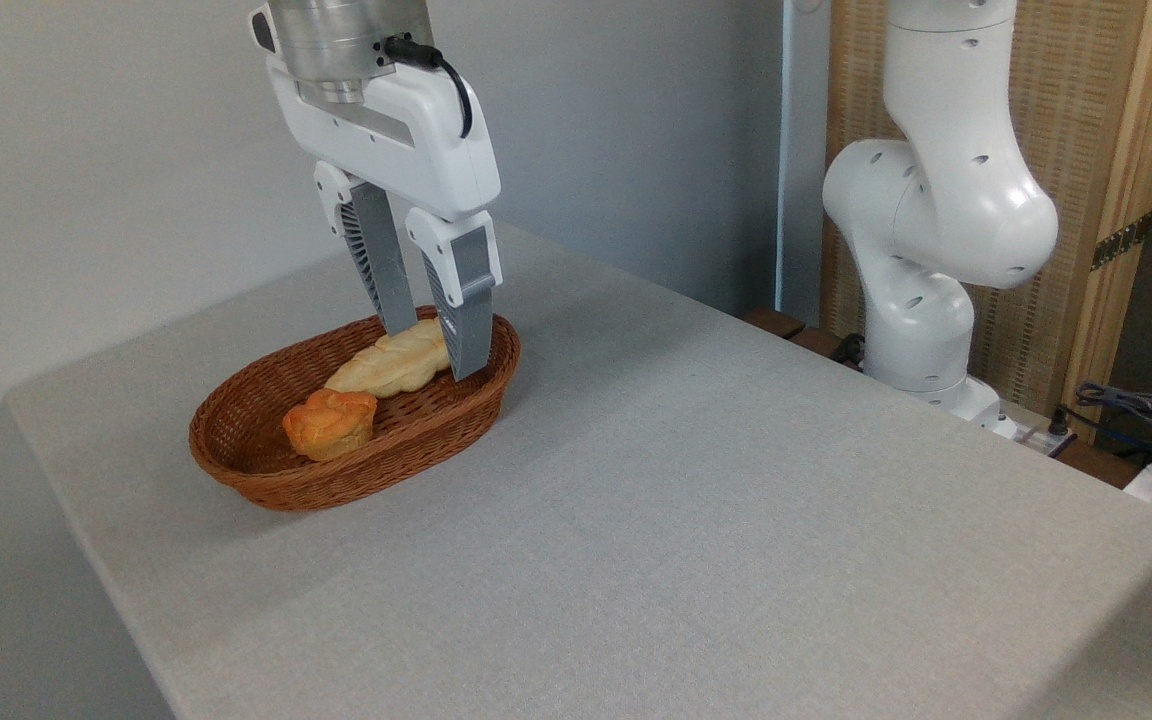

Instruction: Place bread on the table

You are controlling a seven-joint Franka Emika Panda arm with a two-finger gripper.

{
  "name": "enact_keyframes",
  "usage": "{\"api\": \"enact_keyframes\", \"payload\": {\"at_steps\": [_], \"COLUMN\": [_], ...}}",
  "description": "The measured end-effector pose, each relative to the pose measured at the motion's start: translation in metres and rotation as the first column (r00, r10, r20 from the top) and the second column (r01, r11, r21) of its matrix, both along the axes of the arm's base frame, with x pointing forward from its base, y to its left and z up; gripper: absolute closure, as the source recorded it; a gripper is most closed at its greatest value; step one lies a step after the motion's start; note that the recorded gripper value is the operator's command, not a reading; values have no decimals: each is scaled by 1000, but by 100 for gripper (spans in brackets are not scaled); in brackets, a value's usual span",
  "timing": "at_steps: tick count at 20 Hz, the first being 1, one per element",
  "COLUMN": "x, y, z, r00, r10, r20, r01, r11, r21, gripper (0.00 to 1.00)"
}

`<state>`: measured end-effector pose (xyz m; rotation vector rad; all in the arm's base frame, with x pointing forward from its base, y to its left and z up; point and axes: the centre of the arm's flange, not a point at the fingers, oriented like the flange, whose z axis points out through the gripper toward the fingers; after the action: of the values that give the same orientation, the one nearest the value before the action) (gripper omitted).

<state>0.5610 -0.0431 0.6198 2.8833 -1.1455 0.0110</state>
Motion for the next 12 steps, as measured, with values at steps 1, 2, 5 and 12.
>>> {"api": "enact_keyframes", "payload": {"at_steps": [1, 2, 5, 12], "x": [0, 0, 0, -2], "y": [0, 0, -1, -24], "z": [0, 0, 0, -1], "r00": [1000, 1000, 1000, 1000], "r10": [0, 0, 2, -21], "r20": [0, 0, -1, -4], "r01": [0, 0, -2, 21], "r11": [1000, 1000, 1000, 999], "r21": [0, 0, 0, -25], "gripper": [0, 0, 0, 0]}}
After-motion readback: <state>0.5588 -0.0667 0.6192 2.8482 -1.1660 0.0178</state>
